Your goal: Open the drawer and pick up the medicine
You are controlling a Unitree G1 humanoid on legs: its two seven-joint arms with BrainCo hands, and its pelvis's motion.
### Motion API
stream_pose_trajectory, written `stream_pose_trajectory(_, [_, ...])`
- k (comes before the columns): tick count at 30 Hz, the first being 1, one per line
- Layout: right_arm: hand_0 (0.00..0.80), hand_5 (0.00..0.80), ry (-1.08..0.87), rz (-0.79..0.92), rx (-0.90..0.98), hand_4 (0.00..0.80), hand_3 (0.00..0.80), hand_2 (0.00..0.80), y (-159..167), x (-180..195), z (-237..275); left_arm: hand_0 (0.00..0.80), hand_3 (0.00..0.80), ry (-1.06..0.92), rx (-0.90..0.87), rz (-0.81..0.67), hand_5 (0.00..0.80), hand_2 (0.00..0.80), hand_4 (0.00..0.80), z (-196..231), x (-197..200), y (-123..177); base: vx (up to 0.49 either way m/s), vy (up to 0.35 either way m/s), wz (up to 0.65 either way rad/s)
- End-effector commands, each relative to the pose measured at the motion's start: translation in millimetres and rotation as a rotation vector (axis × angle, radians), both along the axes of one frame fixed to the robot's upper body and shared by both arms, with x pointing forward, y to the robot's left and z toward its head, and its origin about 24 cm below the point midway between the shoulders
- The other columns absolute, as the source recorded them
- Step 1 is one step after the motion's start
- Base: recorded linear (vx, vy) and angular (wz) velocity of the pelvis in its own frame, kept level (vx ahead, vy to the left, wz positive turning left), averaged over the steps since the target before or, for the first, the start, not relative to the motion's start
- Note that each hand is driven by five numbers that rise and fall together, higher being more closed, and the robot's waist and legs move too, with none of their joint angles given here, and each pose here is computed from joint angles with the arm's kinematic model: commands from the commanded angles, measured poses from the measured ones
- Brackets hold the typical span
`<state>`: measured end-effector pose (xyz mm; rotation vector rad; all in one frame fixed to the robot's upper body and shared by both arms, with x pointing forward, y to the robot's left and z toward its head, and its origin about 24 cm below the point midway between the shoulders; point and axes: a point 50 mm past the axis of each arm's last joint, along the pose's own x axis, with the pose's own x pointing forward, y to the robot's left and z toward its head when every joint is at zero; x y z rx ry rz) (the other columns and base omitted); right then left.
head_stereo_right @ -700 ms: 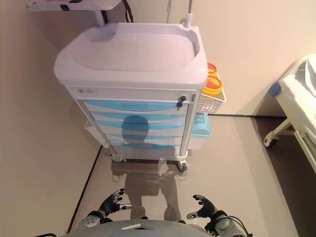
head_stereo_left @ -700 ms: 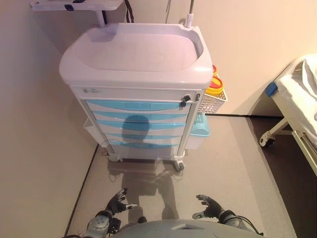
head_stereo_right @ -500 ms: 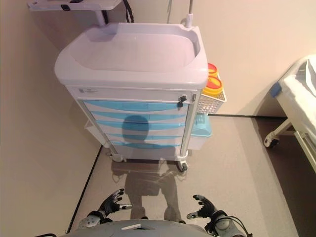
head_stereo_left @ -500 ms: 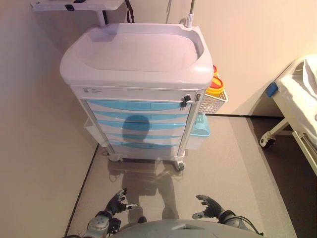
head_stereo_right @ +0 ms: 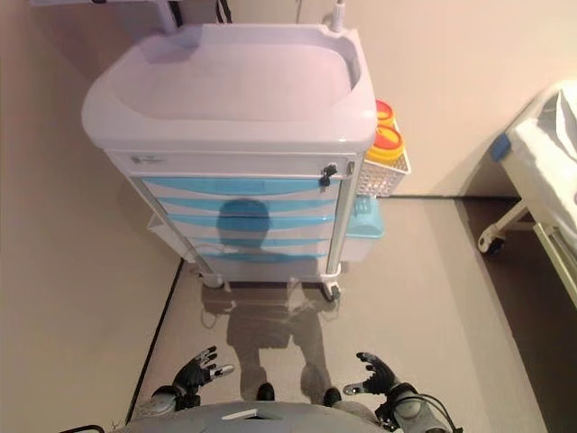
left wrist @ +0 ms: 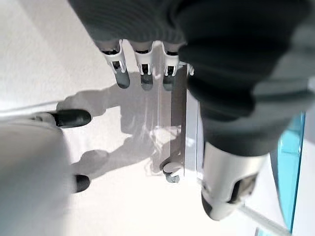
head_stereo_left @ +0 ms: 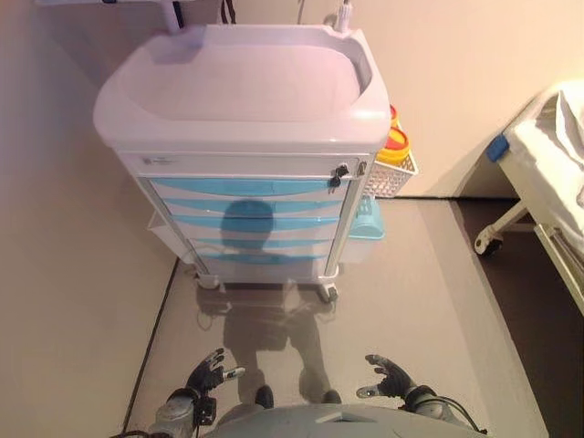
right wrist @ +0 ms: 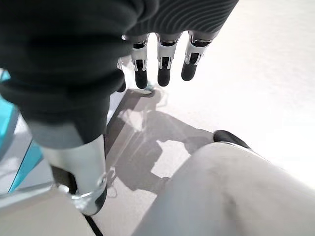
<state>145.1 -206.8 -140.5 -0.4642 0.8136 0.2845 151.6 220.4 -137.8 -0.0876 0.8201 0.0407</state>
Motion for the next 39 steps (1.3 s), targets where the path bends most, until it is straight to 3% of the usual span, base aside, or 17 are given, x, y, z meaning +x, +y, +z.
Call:
stream_pose_trajectory(1, [0.000, 0.000, -0.180, -0.051, 0.041, 0.000, 0.000, 0.000, 4.5, 39.3, 20.6, 0.000, 0.000, -0.190, -0.122, 0.125, 0.000, 0.000, 0.000, 23.8, 46.3, 3.3, -0.105, 0.076, -0.32])
stream_pose_trajectory(8, [0.000, 0.000, -0.310, -0.054, 0.052, 0.000, 0.000, 0.000, 2.6, 70.0, 42.3, 0.000, 0.000, -0.593, -0.430, 0.196, 0.000, 0.000, 0.000, 87.8, 121.7, -7.4, -0.111, 0.042, -0.29])
stream_pose_trajectory(16, [0.000, 0.000, -0.390, -0.065, 0.069, 0.000, 0.000, 0.000, 4.5, 83.1, 54.4, 0.000, 0.000, -1.047, -0.736, 0.294, 0.000, 0.000, 0.000, 197.5, 193.7, 19.3, -0.040, -0.019, -0.17])
stream_pose_trajectory(29, [0.000, 0.000, -0.385, -0.036, 0.069, 0.000, 0.000, 0.000, 1.6, 68.1, 49.7, 0.000, 0.000, -1.496, -0.982, 0.336, 0.000, 0.000, 0.000, 329.8, 225.1, 61.4, 0.034, 0.005, -0.10])
stream_pose_trajectory(35, [0.000, 0.000, -0.376, -0.005, 0.067, 0.000, 0.000, 0.000, 2.9, 59.6, 46.0, 0.000, 0.000, -1.655, -1.113, 0.366, 0.000, 0.000, 0.000, 371.3, 223.1, 76.4, 0.016, 0.017, -0.07])
stream_pose_trajectory(39, [0.000, 0.000, -0.364, 0.015, 0.060, 0.000, 0.000, 0.000, 4.9, 55.7, 43.6, 0.000, 0.000, -1.790, -1.216, 0.303, 0.000, 0.000, 0.000, 395.6, 218.2, 80.8, 0.013, 0.002, -0.03])
